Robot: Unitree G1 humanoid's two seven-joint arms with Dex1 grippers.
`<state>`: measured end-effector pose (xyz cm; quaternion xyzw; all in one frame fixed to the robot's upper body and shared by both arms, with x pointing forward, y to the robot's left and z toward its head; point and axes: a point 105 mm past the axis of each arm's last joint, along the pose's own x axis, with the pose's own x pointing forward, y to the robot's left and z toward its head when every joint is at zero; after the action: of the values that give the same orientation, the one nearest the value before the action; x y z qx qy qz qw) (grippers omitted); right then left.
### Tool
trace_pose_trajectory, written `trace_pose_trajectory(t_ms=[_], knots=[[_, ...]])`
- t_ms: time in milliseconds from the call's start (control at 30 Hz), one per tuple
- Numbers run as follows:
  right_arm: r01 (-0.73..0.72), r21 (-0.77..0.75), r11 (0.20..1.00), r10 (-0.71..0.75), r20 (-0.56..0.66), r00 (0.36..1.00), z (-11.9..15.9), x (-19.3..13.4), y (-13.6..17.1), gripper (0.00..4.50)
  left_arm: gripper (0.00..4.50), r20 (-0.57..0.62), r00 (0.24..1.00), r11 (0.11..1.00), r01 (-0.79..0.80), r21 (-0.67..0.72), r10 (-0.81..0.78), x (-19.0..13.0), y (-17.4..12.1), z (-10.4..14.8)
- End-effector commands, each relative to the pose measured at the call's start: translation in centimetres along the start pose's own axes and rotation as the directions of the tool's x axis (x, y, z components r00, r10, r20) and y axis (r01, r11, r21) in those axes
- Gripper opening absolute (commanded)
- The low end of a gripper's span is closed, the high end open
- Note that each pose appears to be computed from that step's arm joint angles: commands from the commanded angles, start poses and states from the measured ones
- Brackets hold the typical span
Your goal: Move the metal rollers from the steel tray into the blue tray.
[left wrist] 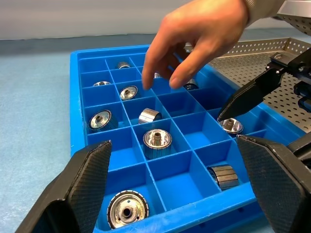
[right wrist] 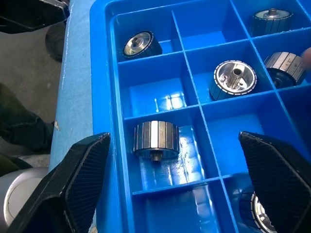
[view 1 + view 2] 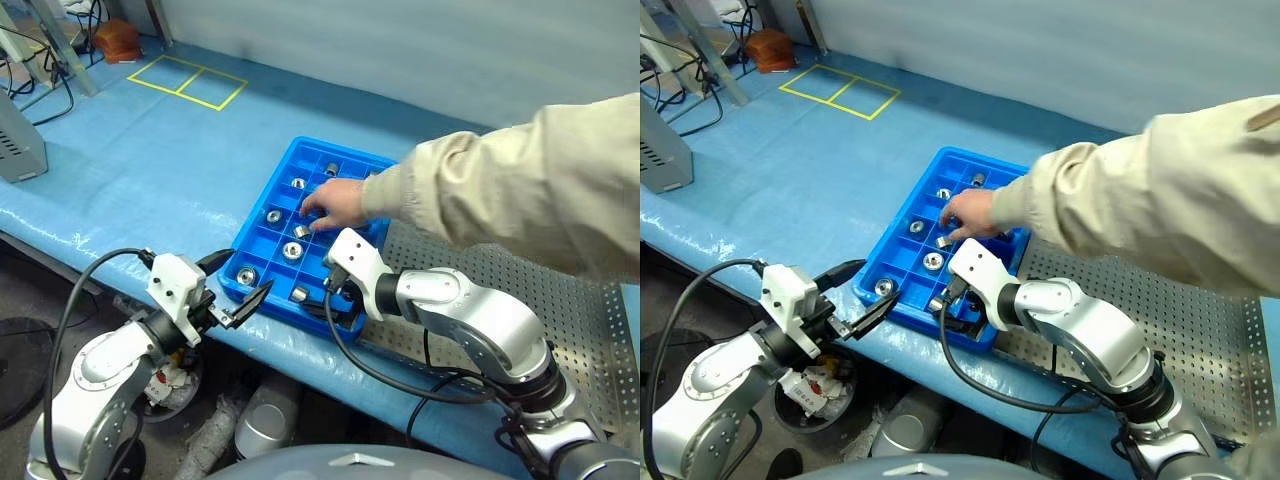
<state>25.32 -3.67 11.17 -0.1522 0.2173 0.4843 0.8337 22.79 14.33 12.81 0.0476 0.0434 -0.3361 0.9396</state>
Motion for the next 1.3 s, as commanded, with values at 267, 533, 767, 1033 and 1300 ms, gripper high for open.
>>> trace_pose_trajectory(t_ms=[267, 533, 767, 1033, 1300], knots=[[0.009, -0.014, 1.0, -0.009, 0.029, 1.0, 0.57, -0.3, 0.15, 4.48, 4.5, 0.008, 1.0, 1.0, 0.017, 0.013, -0.017, 0.11, -0.26, 0.39], [0.021, -0.009, 1.0, -0.021, 0.021, 1.0, 0.36, -0.44, -0.04, 4.48, 4.5, 0.009, 1.0, 1.0, 0.028, 0.012, -0.028, 0.3, -0.36, 0.39], [0.022, -0.011, 1.0, -0.022, 0.024, 0.999, 0.42, -0.45, 0.06, 4.48, 4.5, 0.008, 0.999, 0.999, 0.034, 0.014, -0.034, 0.36, -0.41, 0.41], [0.026, -0.01, 1.0, -0.025, 0.024, 0.999, 0.42, -0.47, 0.05, 4.48, 4.5, 0.008, 0.999, 0.999, 0.038, 0.014, -0.038, 0.42, -0.44, 0.42], [0.038, -0.005, 0.999, -0.037, 0.034, 0.999, 0.55, -0.54, -0.04, 4.48, 4.5, 0.023, 0.998, 0.999, 0.052, 0.014, -0.052, 0.71, -0.59, 0.73]])
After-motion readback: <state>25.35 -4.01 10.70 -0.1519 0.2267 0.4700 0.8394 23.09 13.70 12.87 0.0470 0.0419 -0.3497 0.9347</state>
